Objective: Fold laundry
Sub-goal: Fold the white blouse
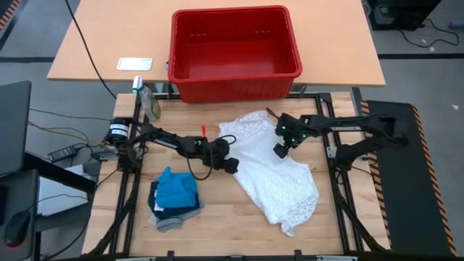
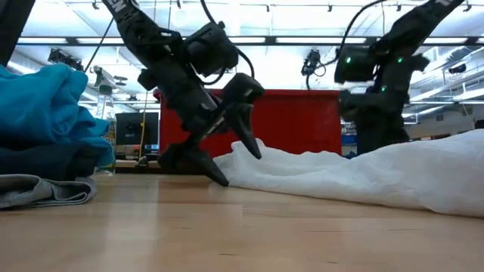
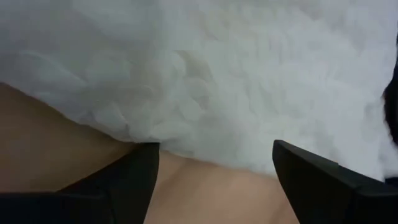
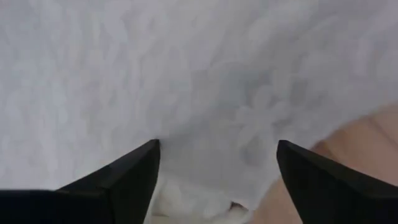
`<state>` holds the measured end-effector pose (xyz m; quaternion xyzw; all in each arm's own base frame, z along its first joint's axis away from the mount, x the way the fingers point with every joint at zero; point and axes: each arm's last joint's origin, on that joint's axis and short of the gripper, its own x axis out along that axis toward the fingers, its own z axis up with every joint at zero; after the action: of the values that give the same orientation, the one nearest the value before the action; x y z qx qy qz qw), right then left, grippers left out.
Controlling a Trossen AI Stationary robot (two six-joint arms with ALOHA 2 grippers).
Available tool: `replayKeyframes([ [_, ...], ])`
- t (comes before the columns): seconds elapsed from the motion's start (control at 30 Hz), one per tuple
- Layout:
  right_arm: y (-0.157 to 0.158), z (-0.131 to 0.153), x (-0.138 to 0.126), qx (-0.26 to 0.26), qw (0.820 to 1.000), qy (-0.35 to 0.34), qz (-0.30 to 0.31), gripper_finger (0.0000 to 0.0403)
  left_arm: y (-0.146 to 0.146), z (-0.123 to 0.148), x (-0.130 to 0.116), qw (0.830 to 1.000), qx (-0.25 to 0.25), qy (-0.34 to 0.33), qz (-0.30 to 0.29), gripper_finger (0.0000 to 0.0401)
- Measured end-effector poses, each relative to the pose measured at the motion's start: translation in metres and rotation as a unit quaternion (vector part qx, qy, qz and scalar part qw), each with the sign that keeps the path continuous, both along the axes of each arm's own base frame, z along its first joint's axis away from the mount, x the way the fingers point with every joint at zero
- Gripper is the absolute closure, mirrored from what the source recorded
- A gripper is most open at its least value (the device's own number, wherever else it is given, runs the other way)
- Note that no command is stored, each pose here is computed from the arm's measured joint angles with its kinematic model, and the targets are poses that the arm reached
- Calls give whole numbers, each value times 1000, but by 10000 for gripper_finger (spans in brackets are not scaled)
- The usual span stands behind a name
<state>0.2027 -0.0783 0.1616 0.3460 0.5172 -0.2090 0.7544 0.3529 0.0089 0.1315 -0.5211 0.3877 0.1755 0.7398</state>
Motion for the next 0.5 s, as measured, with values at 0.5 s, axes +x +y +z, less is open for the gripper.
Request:
replayKeyframes([
  [0.5,-17,-30,25,42,996,-58,49,72,-1,-10,1,984,-80,35,157,100],
])
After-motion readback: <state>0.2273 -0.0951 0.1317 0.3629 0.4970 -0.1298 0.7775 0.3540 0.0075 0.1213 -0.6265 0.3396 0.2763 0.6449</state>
